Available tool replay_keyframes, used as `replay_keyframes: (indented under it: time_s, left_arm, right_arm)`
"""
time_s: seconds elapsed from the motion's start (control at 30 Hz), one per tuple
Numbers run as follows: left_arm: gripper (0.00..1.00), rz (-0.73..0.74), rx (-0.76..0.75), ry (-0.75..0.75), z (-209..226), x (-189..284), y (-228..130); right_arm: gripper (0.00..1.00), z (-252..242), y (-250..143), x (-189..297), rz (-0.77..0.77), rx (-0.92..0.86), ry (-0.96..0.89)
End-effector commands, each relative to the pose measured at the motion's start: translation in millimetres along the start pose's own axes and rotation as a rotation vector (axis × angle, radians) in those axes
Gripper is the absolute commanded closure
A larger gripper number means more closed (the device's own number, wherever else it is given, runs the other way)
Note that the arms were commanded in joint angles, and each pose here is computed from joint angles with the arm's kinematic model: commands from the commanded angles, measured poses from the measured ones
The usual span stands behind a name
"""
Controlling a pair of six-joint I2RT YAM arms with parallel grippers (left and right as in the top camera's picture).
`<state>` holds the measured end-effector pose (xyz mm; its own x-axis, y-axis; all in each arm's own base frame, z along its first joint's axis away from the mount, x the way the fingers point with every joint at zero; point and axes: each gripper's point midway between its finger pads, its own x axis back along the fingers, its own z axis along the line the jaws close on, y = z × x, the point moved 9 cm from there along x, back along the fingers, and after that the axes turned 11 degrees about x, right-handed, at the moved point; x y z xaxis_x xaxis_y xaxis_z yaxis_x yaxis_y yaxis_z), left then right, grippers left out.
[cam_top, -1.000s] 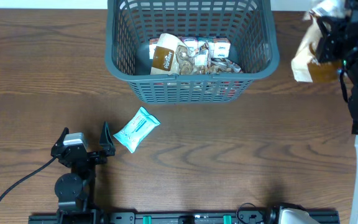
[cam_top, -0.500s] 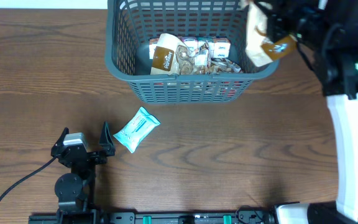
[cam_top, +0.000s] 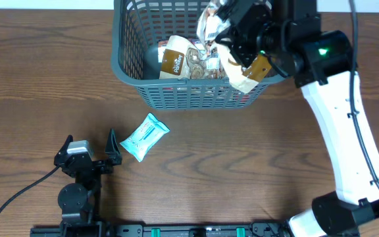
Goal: Pack container
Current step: 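Lower the rice bag into the basket's right side and open the right gripper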
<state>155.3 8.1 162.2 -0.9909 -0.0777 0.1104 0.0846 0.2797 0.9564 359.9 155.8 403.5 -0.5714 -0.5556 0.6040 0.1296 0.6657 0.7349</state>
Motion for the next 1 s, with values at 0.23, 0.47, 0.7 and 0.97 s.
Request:
replay_keyframes:
  time_s: [0.23, 0.47, 0.7, 0.97]
  left_arm:
    - [0.01, 0.049, -0.002, 0.022, 4.0, -1.0, -12.1]
    - [0.01, 0.049, -0.002, 0.022, 4.0, -1.0, -12.1]
    - [0.01, 0.049, -0.002, 0.022, 4.0, -1.0, -12.1]
    - [0.01, 0.049, -0.002, 0.022, 4.0, -1.0, -12.1]
  right_arm:
    - [0.99, -14.3, 4.0, -21.9, -0.017, 0.072, -0.032]
    - [0.99, -31.5, 5.3, -38.2, -0.036, 0.088, -0.117]
    - [0.99, -37.9, -20.8, -79.9, 0.044, 0.054, -0.067]
    - [0.92, -47.6, -58.7, -118.4, 0.144, 0.021, -0.022]
